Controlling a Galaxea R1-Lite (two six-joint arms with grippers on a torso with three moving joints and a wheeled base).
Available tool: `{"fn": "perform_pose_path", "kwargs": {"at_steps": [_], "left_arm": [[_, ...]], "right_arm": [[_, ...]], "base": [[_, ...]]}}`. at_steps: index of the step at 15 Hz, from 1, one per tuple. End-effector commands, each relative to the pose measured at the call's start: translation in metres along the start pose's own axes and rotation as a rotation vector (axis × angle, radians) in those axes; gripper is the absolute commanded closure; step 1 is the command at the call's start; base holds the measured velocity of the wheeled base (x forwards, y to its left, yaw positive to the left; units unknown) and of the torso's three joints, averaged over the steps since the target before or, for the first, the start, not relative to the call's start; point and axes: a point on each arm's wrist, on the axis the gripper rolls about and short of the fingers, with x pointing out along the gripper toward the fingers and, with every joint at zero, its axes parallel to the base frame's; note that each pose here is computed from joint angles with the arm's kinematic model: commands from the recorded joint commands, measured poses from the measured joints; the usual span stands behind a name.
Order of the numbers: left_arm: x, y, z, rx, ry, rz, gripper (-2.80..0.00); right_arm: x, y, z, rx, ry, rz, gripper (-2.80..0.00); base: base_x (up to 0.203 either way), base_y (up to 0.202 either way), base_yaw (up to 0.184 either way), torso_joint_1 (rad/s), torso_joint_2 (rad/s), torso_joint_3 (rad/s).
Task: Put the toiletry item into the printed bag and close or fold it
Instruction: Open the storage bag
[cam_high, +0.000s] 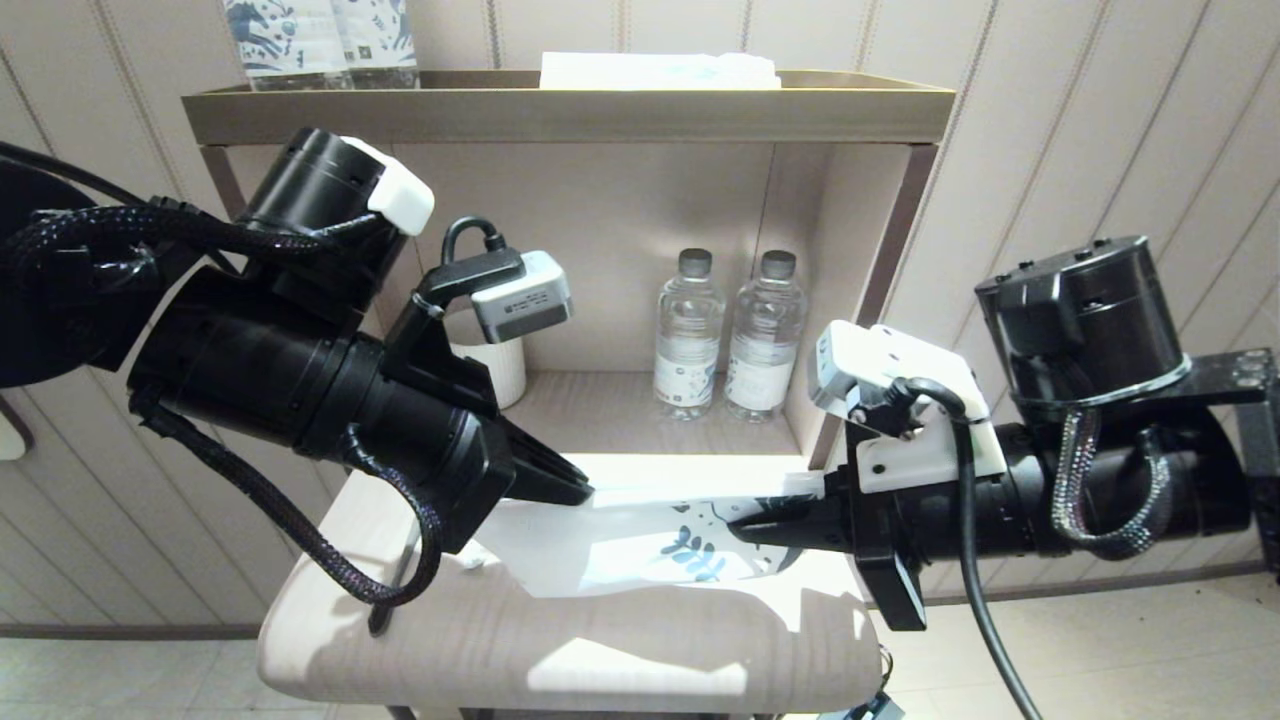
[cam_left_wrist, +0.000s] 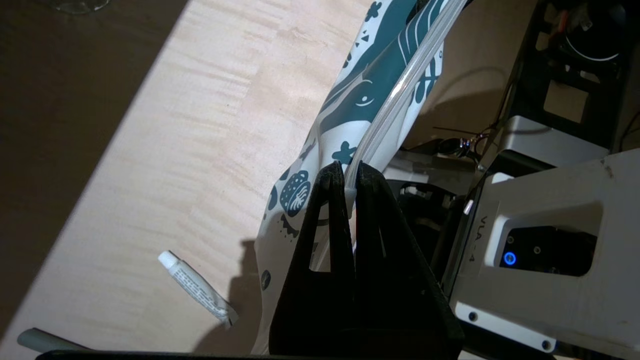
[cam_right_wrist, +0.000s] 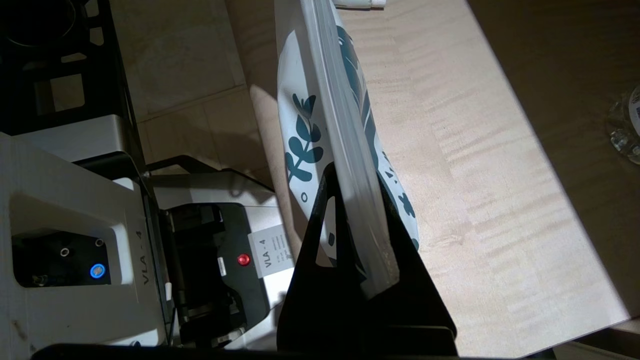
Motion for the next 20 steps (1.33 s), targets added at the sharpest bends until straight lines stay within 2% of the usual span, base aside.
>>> {"fn": "perform_pose_path", "kwargs": {"at_steps": [1, 6, 10, 20], "left_arm": [[-0.005, 0.001, -0.005, -0.01, 0.003, 0.01, 0.0], [-0.018, 0.004, -0.021, -0.042, 0.001, 0.052, 0.0], [-0.018, 0.002, -0.031, -0.057, 0.017, 0.05, 0.0], [-0.034, 0.009, -0.036, -0.08, -0.003, 0.108, 0.0]], "right_arm": [[0.001, 0.0, 0.0, -0.002, 0.0, 0.004, 0.0], [0.002, -0.002, -0.001, 0.0, 0.003, 0.002, 0.0], [0.002, -0.003, 0.0, 0.001, 0.0, 0.002, 0.0], [0.002, -0.005, 0.001, -0.002, -0.011, -0.009, 0.0]], "base": [[0.0, 0.0, 0.0, 0.0, 0.0, 0.0], [0.0, 0.0, 0.0, 0.0, 0.0, 0.0], [0.0, 0.0, 0.0, 0.0, 0.0, 0.0], [0.0, 0.0, 0.0, 0.0, 0.0, 0.0]]}}
